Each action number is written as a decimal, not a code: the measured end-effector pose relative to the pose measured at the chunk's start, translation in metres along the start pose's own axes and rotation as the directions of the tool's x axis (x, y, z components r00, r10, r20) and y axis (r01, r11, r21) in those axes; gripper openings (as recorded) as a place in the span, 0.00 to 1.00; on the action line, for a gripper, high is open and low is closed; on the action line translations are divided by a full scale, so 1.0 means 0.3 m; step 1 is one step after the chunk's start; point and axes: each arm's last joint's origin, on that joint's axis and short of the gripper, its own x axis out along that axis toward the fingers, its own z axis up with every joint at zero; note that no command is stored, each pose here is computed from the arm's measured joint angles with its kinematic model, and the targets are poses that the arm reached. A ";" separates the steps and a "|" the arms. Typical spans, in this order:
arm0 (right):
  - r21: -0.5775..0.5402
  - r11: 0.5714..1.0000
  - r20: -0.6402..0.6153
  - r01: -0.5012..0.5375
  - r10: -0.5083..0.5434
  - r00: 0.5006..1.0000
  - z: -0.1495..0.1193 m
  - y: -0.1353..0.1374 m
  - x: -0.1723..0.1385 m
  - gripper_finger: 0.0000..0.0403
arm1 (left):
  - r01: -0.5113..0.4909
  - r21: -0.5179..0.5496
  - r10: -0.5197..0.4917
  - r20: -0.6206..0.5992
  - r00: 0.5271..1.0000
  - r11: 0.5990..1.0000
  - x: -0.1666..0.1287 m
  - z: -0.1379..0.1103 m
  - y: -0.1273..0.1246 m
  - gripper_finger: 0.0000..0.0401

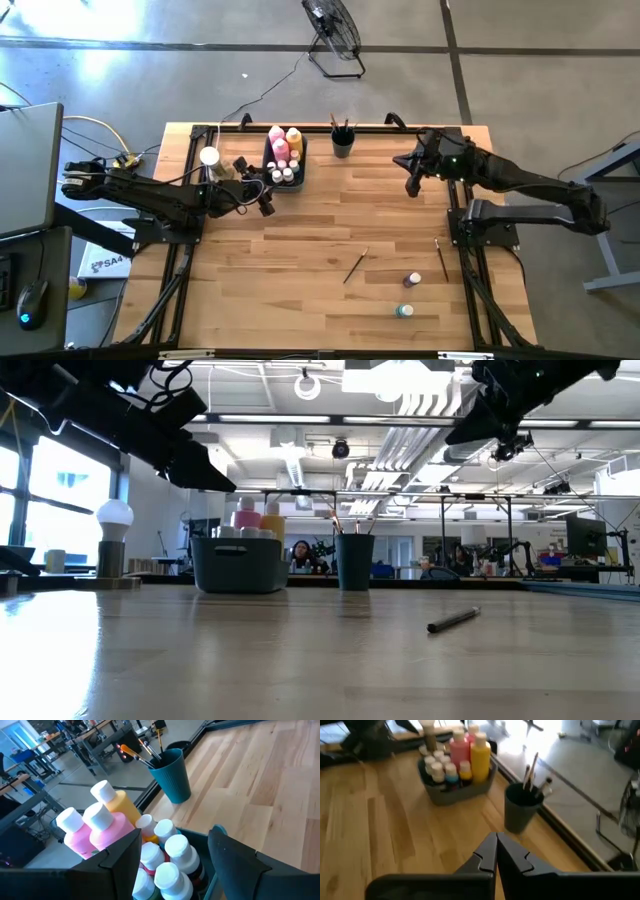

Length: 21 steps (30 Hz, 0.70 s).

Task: Pick & Place Paint Supplies
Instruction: Put the silver paint brush into the green cup

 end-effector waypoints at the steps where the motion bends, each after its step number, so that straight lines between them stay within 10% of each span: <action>1: 0.004 1.000 -0.025 0.003 -0.003 1.000 0.005 0.005 -0.004 0.00 | 0.000 0.000 0.000 0.000 1.000 1.000 0.000 0.000 0.000 0.56; 13: -0.136 0.957 -0.112 -0.257 0.243 0.964 0.037 0.121 0.017 0.00 | 0.001 0.007 -0.001 -0.006 1.000 1.000 0.000 -0.002 0.000 0.56; 21: -0.004 0.942 -0.260 -0.336 0.323 0.910 -0.016 0.191 -0.011 0.00 | 0.017 0.005 -0.017 -0.003 1.000 1.000 0.000 -0.002 -0.002 0.56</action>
